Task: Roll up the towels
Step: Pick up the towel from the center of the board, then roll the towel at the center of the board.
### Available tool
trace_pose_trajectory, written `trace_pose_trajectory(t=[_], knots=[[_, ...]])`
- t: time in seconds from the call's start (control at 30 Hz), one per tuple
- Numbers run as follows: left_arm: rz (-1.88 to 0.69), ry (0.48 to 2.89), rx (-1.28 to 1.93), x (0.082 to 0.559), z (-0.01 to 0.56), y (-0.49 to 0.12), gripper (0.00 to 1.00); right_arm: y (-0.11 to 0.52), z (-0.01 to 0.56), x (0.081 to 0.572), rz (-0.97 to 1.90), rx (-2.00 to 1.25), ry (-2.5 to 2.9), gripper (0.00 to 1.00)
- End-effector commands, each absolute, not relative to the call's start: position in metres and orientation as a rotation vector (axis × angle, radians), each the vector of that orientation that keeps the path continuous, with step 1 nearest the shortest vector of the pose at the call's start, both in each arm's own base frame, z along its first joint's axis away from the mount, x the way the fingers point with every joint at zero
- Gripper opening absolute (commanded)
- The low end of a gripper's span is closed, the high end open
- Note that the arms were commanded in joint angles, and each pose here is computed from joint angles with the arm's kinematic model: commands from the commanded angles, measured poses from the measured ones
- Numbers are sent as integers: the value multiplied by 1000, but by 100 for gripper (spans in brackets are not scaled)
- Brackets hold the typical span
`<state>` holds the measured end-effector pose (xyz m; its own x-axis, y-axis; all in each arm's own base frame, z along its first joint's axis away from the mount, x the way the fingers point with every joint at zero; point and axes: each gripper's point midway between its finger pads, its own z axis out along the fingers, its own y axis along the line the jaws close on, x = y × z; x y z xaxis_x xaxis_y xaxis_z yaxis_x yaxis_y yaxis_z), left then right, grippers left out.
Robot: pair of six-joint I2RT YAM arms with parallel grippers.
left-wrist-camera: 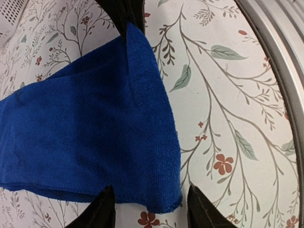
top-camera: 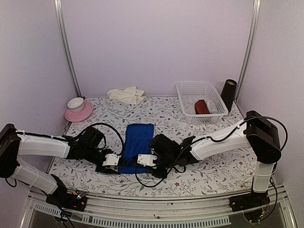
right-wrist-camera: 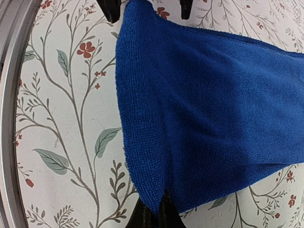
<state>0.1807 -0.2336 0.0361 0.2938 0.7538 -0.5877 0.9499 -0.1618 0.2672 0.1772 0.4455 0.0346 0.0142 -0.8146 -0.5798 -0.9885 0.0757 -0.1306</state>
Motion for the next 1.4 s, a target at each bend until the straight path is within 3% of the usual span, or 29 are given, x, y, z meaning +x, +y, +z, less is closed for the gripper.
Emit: trace_pose_trajectory(t=[0.0, 0.07, 0.17, 0.23, 0.37, 0.9, 1.37], knots=[[-467, 1513, 1960, 179, 38, -241, 51, 445, 30, 179, 469, -1771, 1897, 2], [-494, 1529, 1974, 176, 36, -241, 46, 445, 31, 180, 469, -1765, 1897, 2], [-514, 1554, 1989, 175, 31, -241, 27, 444, 33, 183, 469, -1756, 1899, 3], [-525, 1558, 1997, 173, 30, -240, 22, 444, 34, 183, 468, -1755, 1899, 3], [-531, 1560, 1990, 173, 33, -240, 0, 443, 33, 183, 467, -1758, 1899, 3], [-687, 1673, 1970, 180, 39, -227, 0, 457, 80, 184, 691, -1756, 1832, 4], [-694, 1784, 1886, 210, 30, -228, 0, 448, 53, 209, 686, -1745, 1964, 6]])
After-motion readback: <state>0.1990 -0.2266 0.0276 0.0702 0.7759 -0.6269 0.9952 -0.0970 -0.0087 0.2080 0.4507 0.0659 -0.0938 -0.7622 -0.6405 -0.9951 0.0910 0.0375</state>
